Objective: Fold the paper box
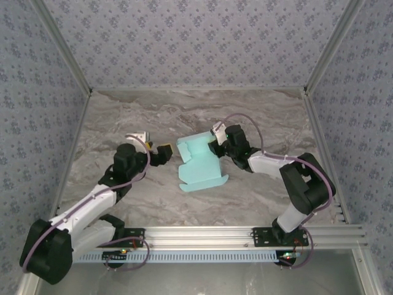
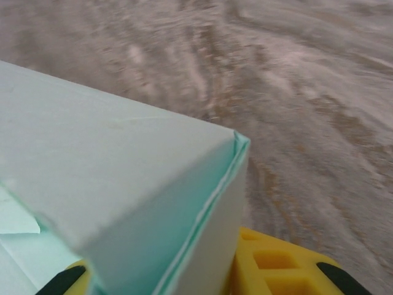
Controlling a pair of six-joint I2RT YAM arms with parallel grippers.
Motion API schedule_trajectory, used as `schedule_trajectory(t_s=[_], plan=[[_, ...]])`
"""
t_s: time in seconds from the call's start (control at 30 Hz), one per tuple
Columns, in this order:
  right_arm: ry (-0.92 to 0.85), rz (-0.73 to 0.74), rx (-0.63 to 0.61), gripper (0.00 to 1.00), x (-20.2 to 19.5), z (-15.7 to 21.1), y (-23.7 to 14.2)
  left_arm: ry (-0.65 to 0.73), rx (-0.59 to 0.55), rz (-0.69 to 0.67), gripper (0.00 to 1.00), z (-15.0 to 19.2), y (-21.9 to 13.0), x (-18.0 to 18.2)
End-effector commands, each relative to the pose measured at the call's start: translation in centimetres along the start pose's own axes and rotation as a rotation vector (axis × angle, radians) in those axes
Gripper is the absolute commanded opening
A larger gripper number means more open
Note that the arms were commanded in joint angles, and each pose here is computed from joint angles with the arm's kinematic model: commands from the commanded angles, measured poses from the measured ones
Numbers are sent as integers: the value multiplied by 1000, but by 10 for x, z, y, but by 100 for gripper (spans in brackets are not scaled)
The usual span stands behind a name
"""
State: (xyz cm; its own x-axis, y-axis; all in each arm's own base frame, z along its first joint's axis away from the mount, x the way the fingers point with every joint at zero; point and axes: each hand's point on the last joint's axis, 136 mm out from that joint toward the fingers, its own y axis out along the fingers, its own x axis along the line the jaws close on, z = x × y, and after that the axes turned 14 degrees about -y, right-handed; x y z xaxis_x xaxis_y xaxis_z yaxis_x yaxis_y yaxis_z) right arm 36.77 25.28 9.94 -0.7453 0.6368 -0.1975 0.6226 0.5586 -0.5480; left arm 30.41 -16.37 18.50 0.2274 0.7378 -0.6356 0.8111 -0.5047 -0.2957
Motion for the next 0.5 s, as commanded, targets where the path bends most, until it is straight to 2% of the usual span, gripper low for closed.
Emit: schedule_trajectory(t_s=[0.0, 0.17, 0.27, 0.47], plan=[[-135, -236, -55, 31, 48, -7, -6, -58, 16, -29, 99, -1, 0, 5], [-217, -170, -43, 40, 55, 2, 9, -74, 106, -13, 97, 18, 14, 6], [-234, -93, -55, 47, 52, 2, 11, -32, 164, -11, 91, 35, 19, 8], [-221, -7, -84, 57, 42, 5, -2, 78, 237, -27, 89, 64, 26, 3]])
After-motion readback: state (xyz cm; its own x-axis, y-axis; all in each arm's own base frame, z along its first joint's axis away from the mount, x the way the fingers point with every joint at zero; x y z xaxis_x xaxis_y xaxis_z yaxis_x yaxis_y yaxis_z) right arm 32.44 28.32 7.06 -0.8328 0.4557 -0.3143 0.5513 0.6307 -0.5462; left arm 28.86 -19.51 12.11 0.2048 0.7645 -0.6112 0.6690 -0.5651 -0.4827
